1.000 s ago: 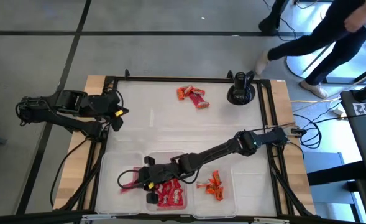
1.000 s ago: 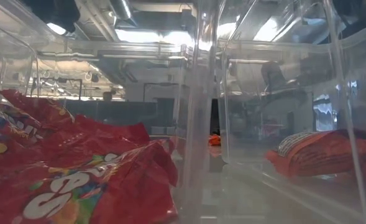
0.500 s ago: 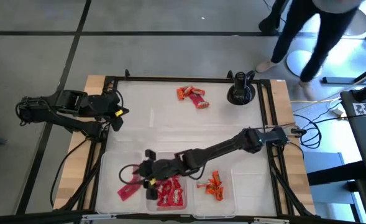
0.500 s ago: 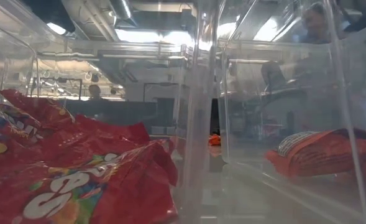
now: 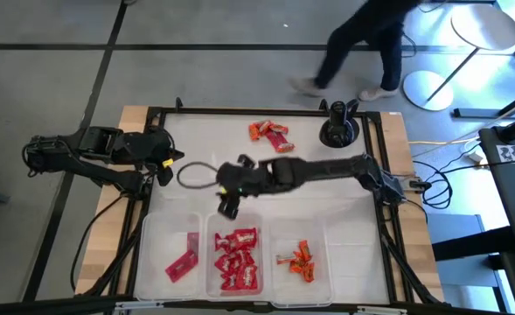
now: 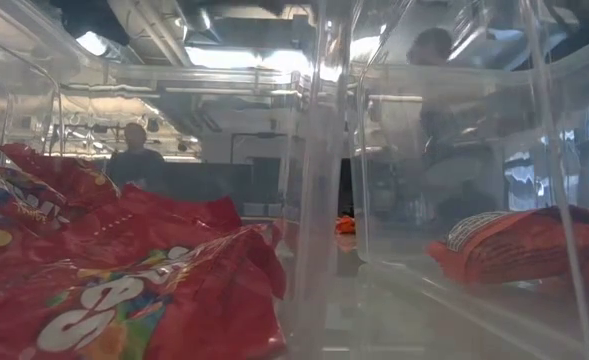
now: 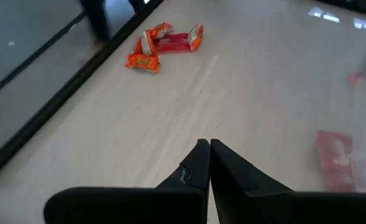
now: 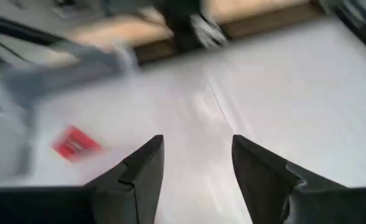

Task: Sort candy
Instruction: Put the orange candy into the right transparent bin

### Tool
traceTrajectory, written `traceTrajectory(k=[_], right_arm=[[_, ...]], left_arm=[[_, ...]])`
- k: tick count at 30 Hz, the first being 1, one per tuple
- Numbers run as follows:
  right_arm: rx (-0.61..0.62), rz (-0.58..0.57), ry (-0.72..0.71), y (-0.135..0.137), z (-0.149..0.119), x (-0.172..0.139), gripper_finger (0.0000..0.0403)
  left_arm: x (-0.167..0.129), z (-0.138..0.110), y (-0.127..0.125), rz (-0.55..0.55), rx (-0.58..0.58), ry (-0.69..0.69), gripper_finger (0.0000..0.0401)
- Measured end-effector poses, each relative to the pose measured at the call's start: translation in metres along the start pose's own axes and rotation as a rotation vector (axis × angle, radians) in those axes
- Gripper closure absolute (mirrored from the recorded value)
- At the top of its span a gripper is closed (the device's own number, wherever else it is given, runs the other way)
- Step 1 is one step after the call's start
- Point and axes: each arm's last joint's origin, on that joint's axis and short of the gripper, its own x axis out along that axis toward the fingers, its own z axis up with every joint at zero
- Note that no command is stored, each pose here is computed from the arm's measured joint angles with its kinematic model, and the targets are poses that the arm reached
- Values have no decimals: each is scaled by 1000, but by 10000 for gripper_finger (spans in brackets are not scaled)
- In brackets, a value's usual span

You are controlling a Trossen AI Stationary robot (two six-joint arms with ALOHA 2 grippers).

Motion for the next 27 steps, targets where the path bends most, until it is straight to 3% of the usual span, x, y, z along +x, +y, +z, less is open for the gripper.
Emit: traceTrajectory(k=[12,15,21,27], right_arm=[[238,-363,484,-120,-18,-3,148],[213,-388,651,-148,-24,-12,144],[150,-351,805,-206,-39,-4,153],[228,-376,953,-259,-75,11,150]], left_arm=[[0,4,-2,-13,139,-38,397],[0,6,-3,-20,149,-64,397],[1,11,-4,-27,131,-95,397],[6,11,-7,-22,89,-71,397]])
